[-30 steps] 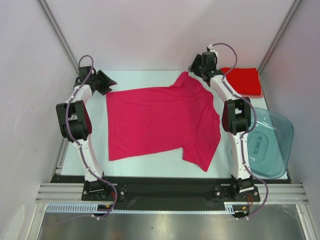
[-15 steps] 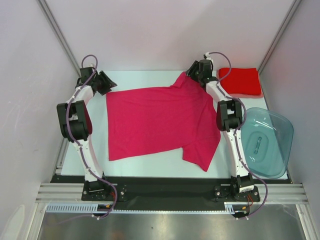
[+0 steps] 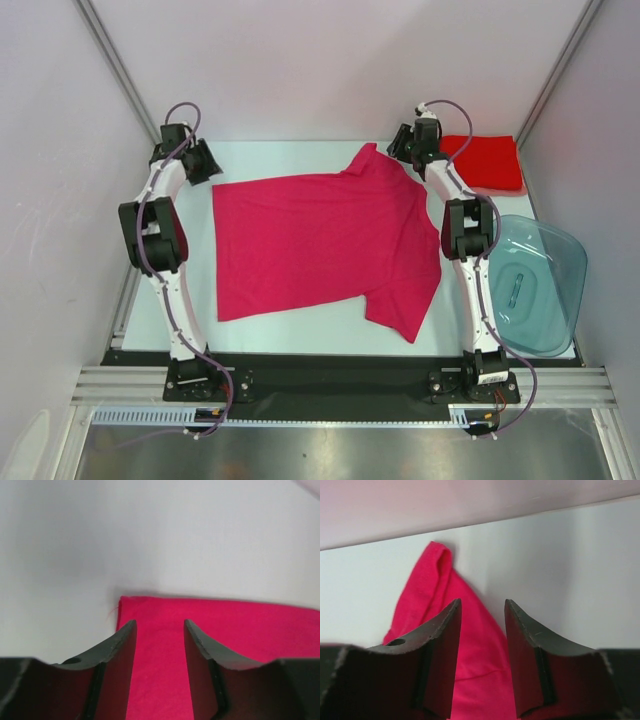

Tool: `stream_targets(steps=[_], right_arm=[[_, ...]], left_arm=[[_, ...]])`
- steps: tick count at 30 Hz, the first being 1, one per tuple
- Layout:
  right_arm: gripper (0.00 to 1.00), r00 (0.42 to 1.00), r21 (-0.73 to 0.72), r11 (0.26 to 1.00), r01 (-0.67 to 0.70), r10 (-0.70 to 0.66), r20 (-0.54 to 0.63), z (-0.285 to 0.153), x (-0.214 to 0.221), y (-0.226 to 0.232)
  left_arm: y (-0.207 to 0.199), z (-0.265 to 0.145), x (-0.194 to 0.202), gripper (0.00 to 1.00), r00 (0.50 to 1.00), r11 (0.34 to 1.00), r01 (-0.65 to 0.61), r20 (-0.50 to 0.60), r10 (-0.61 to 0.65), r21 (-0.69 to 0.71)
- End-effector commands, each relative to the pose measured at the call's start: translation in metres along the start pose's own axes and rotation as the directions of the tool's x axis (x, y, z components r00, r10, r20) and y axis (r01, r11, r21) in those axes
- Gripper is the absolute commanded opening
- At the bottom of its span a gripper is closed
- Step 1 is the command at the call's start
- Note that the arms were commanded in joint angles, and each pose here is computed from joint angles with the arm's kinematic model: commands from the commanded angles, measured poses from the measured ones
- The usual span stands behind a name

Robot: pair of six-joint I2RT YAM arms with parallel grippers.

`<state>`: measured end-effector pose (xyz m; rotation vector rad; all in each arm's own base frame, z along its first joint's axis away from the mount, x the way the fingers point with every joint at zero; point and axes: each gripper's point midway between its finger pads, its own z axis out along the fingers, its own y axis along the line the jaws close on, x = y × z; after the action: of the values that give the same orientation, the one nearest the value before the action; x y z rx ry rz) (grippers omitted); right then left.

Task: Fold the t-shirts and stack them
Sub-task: Flatten the tshirt out

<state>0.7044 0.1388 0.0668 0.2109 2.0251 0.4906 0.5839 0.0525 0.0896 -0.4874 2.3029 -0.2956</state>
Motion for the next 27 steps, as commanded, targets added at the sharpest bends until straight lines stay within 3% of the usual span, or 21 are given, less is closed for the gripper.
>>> stream_targets(steps=[1,2,3,5,6,9,12,15,17,18,19,20,23,24,27], right_arm=[[0.45,0.995,-0.034,0.996,0.088,-0.086,0.052,-0.019,-0.043,0.015],[0.45,0.996,-0.033,0.997,0.075,-0.073,0.055,-0.022,-0.046,0.015],[0.46,0.997,-0.032,0.998,0.054,-0.052,0.057,-0.024,-0.045,0.013],[0.50,0.995,-0.006,0.998,0.056,-0.055,0.082,-0.034,-0.063,0.018],[0.51,0.998,0.019,0.999,0.044,-0.045,0.044,-0.040,-0.061,0.016],[0.55,0.998,0.025,0.999,0.042,-0.043,0.046,-0.069,-0.092,0.034],[0.57,1.000,0.065,0.998,0.003,-0.003,-0.002,-0.100,-0.095,0.045],[0.59,0.995,0.079,0.997,-0.021,0.029,-0.096,-0.134,-0.079,0.063],[0.60,0.981,0.121,0.993,0.005,0.019,-0.195,-0.152,-0.048,0.068],[0.61,0.975,0.126,0.992,0.016,0.013,-0.224,-0.163,-0.041,0.072],[0.61,0.974,0.139,0.990,0.021,0.011,-0.226,-0.182,-0.045,0.078],[0.62,0.950,0.169,0.985,0.017,0.037,-0.310,-0.194,-0.016,0.073],[0.62,0.929,0.120,0.993,0.000,0.044,-0.368,-0.240,0.000,0.091],[0.62,0.897,0.129,0.991,0.016,0.043,-0.439,-0.251,0.033,0.087],[0.62,0.908,0.058,0.997,0.056,-0.027,-0.418,-0.303,0.037,0.108]], left_arm=[[0.011,0.000,0.007,0.46,0.998,0.998,-0.034,-0.046,0.032,-0.044],[0.008,-0.013,-0.004,0.45,0.999,0.997,-0.038,-0.006,0.038,-0.063],[0.008,-0.014,0.015,0.45,0.999,0.995,-0.048,-0.026,0.046,-0.085],[-0.009,-0.038,-0.008,0.49,0.993,0.994,-0.064,0.091,0.072,-0.084],[-0.015,-0.043,-0.005,0.50,0.993,0.994,-0.068,0.095,0.076,-0.089],[-0.058,-0.068,0.014,0.52,0.990,0.990,-0.125,0.060,0.128,-0.063],[-0.072,-0.097,0.049,0.54,0.988,0.982,-0.156,-0.001,0.157,-0.107],[-0.052,-0.118,0.102,0.56,0.992,0.981,-0.094,-0.102,0.078,-0.167],[-0.045,-0.149,0.116,0.56,0.996,0.981,-0.010,-0.088,-0.007,-0.192],[-0.028,-0.153,0.147,0.56,0.989,0.971,0.030,-0.135,-0.063,-0.235],[-0.033,-0.173,0.147,0.55,0.991,0.979,0.057,-0.104,-0.079,-0.196],[-0.031,-0.179,0.159,0.55,0.988,0.979,0.077,-0.117,-0.100,-0.190],[-0.020,-0.206,0.195,0.53,0.969,0.968,0.171,-0.147,-0.199,-0.184],[-0.011,-0.211,0.215,0.53,0.954,0.954,0.206,-0.170,-0.245,-0.219],[0.006,-0.229,0.236,0.50,0.935,0.926,0.284,-0.142,-0.325,-0.251]])
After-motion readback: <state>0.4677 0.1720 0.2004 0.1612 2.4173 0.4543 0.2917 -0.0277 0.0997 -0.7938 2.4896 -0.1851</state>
